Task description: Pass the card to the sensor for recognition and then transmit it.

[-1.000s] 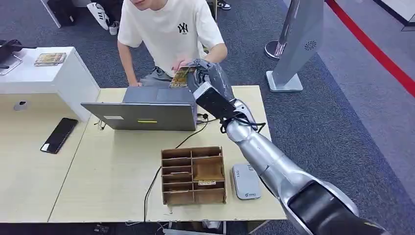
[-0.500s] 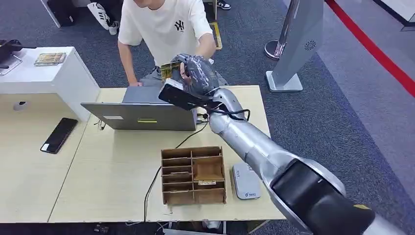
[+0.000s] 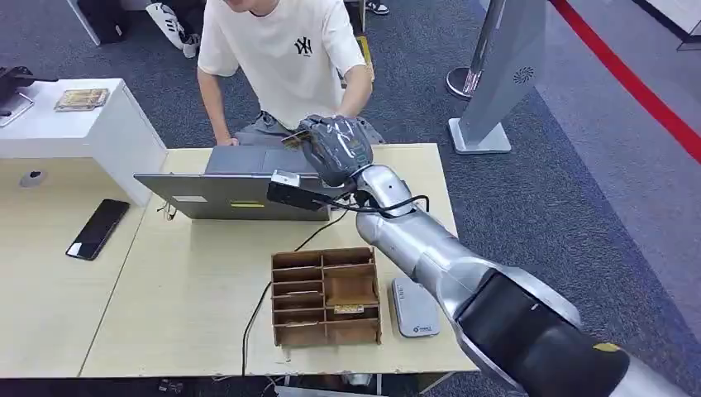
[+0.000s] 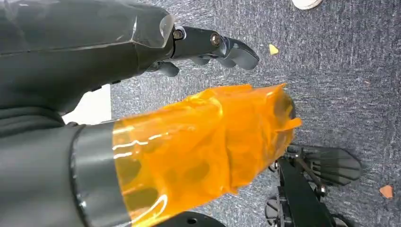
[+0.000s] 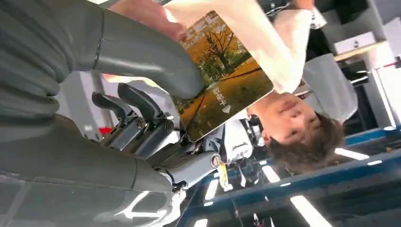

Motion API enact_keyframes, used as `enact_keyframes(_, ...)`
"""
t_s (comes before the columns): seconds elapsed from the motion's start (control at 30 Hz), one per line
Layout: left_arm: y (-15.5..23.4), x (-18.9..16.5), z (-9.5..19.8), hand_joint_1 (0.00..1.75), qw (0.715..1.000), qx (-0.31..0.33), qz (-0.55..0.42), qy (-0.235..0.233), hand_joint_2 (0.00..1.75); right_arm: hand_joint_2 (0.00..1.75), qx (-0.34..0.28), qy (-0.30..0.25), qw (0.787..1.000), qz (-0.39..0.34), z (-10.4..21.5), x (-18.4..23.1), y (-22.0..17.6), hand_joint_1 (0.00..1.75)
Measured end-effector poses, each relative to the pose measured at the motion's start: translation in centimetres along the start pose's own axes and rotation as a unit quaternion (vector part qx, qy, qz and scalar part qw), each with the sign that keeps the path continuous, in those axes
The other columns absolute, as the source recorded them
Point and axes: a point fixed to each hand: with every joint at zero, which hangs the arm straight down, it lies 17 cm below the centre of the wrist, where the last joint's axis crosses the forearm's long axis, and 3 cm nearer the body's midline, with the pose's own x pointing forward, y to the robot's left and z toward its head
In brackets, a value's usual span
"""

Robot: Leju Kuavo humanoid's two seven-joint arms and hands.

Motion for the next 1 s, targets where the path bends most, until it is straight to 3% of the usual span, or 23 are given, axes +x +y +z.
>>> enact_keyframes(0.53, -0.3, -0.3, 0.1, 0.00, 1.000, -0.007, 0.003, 0.005, 0.00, 1.75, 0.029, 0.008, 0.998, -0.049, 1.4, -0.3, 2.1, 0.00)
enact_keyframes(1.0, -0.3, -1.4, 0.1, 0.00, 1.000, -0.007, 0.019, 0.009, 0.00, 1.75, -0.032, 0.010, 0.972, -0.232, 4.8, 1.3, 2.1, 0.00)
